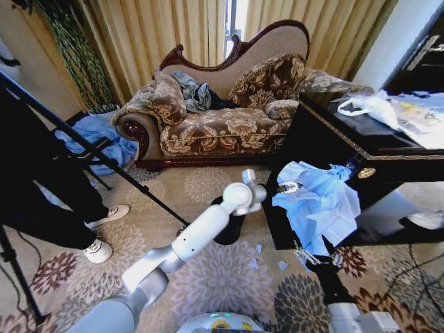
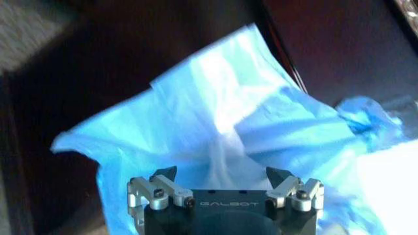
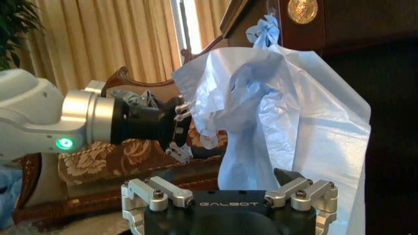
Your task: Place a garbage bag over the trash bin.
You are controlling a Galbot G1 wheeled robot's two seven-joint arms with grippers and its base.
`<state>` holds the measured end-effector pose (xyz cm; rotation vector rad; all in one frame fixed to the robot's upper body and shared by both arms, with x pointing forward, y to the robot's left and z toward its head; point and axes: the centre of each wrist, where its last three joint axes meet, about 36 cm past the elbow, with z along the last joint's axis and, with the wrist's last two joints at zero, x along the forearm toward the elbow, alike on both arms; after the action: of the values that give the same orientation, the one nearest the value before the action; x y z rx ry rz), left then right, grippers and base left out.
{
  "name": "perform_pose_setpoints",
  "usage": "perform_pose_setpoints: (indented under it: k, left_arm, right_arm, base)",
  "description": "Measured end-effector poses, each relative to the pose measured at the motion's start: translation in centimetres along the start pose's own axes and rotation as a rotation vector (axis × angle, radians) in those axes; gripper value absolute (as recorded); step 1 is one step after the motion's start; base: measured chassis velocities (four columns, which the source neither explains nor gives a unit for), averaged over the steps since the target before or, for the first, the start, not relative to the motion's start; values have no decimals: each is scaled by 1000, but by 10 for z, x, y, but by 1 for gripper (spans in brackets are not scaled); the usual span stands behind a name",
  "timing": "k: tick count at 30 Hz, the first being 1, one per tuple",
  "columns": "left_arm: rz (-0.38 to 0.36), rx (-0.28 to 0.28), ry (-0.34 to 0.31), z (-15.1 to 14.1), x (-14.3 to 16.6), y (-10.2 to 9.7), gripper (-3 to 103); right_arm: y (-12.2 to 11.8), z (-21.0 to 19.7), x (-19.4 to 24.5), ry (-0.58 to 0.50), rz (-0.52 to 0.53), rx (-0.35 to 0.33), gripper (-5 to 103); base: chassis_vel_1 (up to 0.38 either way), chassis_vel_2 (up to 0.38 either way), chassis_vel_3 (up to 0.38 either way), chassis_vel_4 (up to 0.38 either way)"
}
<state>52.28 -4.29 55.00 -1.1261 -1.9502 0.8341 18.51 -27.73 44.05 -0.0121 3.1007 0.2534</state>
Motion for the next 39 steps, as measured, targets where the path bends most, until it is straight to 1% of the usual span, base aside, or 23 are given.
perform_pose_setpoints:
  k: [3, 7, 10, 11, 14, 15, 18, 20, 21, 22, 25, 26, 30, 32, 35, 36, 39]
  left_arm:
    - [22, 17, 13, 3, -6, -6, 94]
    - [38, 31, 2, -4, -12, -9, 93]
    - [53, 33, -18, -15, -15, -12, 82]
    - [53, 33, -18, -15, -15, -12, 82]
    - [52, 31, -22, -17, -12, -10, 70]
    - [52, 31, -22, -17, -12, -10, 70]
    - [44, 37, -19, -14, -10, -5, 58]
    - [43, 37, -19, -13, -9, -4, 58]
    - [41, 40, -19, -12, -8, -2, 55]
    - [41, 40, -19, -12, -8, -2, 55]
    - [43, 46, -25, -14, -8, 7, 43]
    - [43, 46, -25, -14, -8, 7, 43]
    - [53, 60, -29, -21, -7, 13, 27]
    - [55, 60, -29, -21, -7, 13, 27]
    - [61, 58, -23, -19, -9, 12, 15]
    - [61, 58, -23, -19, -9, 12, 15]
    - [63, 51, -19, -17, -9, 13, 3]
  right_arm:
    - [-1, 2, -1, 0, 3, -2, 100]
    - [-1, 2, -2, 0, 1, -3, 100]
    - [-2, 3, -1, -1, 2, -3, 100]
    - [-2, 3, -1, -1, 2, -3, 100]
    - [-2, 5, -1, 0, 4, -6, 100]
    - [-2, 5, -1, 0, 4, -6, 100]
    - [-2, 6, -3, -4, 3, -11, 100]
    - [-2, 6, -3, -4, 4, -11, 100]
    - [-2, 6, -3, -3, 4, -12, 100]
    - [-2, 6, -3, -3, 4, -12, 100]
    - [-2, 6, -3, -3, 6, -13, 100]
    - [-2, 6, -3, -3, 6, -13, 100]
    - [-3, 5, -2, -8, 12, -11, 100]
    - [-4, 5, -2, -8, 13, -11, 100]
    - [-3, 5, -3, -10, 14, -14, 100]
    - [-3, 5, -3, -10, 14, -14, 100]
    - [-3, 6, -3, -10, 15, -18, 100]
  base:
    - [0, 0, 0, 0]
    - [0, 0, 0, 0]
    - [0, 0, 0, 0]
    - [0, 0, 0, 0]
    - [0, 0, 0, 0]
    - [0, 0, 0, 0]
    - [0, 0, 0, 0]
    - [0, 0, 0, 0]
    - [0, 0, 0, 0]
    - [0, 0, 0, 0]
    - [0, 0, 0, 0]
    - [0, 0, 0, 0]
    - [0, 0, 0, 0]
    - [0, 0, 0, 0]
    - [0, 0, 0, 0]
    - [0, 0, 0, 0]
    - [0, 0, 0, 0]
